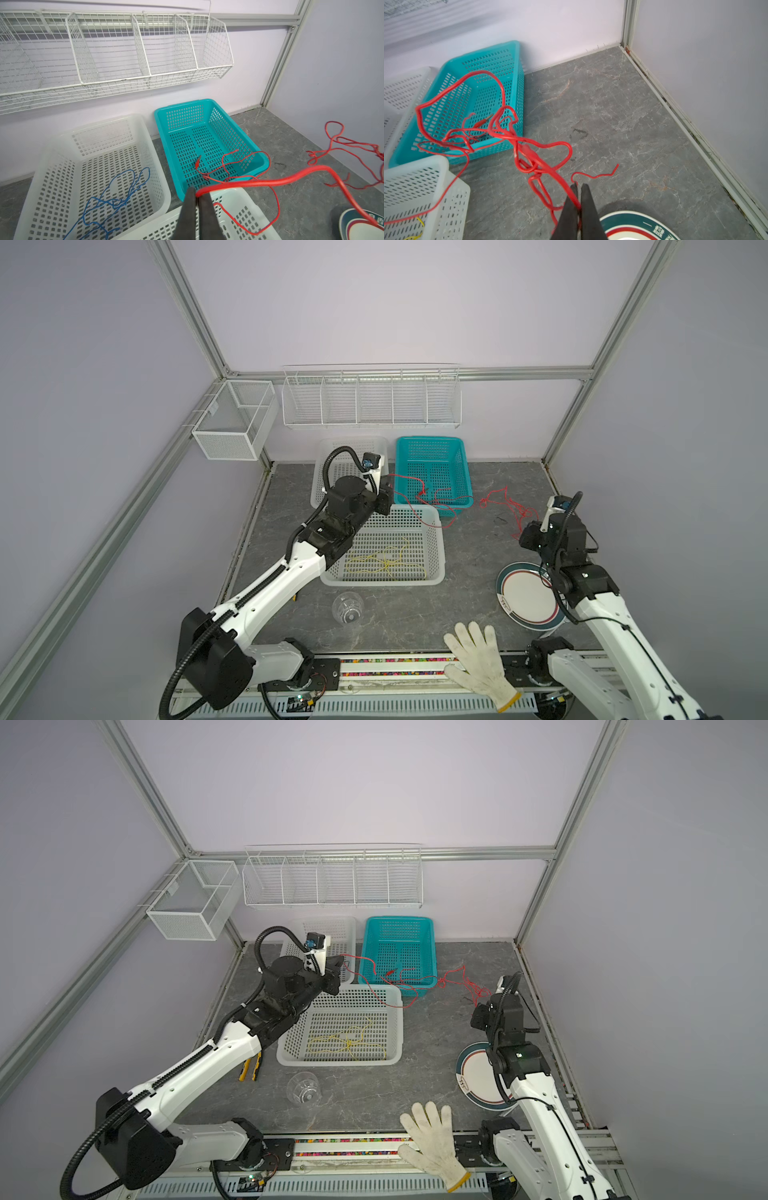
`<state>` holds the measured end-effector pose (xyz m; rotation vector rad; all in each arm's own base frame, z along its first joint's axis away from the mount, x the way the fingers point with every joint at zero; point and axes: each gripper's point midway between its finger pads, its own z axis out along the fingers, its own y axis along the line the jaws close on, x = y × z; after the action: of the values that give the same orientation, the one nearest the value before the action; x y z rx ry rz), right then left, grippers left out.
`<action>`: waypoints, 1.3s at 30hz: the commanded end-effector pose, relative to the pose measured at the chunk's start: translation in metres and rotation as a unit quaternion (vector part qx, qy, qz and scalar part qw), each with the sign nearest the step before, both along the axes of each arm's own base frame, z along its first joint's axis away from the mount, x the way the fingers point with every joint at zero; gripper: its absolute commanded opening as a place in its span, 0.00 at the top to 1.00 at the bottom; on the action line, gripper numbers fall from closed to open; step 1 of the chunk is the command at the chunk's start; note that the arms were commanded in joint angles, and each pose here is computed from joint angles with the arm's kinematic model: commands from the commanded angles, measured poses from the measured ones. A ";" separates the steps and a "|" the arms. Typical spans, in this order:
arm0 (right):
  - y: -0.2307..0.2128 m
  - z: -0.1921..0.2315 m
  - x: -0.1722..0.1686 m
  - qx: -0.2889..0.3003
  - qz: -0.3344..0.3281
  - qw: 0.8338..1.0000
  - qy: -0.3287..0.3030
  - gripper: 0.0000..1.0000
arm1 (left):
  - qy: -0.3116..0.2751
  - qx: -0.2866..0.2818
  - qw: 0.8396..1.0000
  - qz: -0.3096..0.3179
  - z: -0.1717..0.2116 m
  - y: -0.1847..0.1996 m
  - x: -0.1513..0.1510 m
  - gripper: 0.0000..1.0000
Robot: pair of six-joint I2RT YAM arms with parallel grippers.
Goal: Untangle the cables
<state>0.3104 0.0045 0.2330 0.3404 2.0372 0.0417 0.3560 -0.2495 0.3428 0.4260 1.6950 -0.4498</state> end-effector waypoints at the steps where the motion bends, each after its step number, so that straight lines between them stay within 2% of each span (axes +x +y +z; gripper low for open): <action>1: 0.008 0.025 0.016 0.011 0.017 0.999 -0.037 0.93 | -0.029 -0.019 0.999 -0.001 0.018 0.005 -0.007 1.00; 7: 0.020 0.029 0.025 0.032 0.041 0.997 -0.047 0.93 | -0.046 -0.037 0.995 0.080 0.032 0.023 0.013 1.00; 15: 0.011 0.016 0.013 0.017 0.027 0.999 -0.033 0.93 | -0.095 -0.070 0.986 0.117 0.075 0.006 0.057 1.00; 19: 0.004 0.012 0.003 0.007 0.014 0.999 -0.031 0.93 | -0.108 -0.049 0.983 0.137 0.076 -0.008 0.087 1.00; 23: 0.002 0.009 -0.004 0.005 0.013 0.999 -0.029 0.93 | -0.069 0.012 0.988 0.134 0.037 -0.033 0.118 1.00; 28: 0.003 0.004 -0.008 0.001 0.018 1.000 -0.021 0.94 | 0.006 0.102 0.989 0.109 -0.043 -0.066 0.137 1.00; 34: 0.006 -0.001 -0.007 0.003 0.027 1.000 -0.014 0.93 | 0.124 0.157 0.975 0.094 -0.129 -0.085 0.150 1.00; 39: 0.006 -0.003 -0.008 0.003 0.028 0.999 -0.014 0.93 | 0.171 0.178 0.965 0.087 -0.160 -0.094 0.155 1.00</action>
<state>0.3030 0.0114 0.2325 0.2973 2.0231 0.0893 0.5160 -0.3427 0.1813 0.4742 2.0790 -0.0707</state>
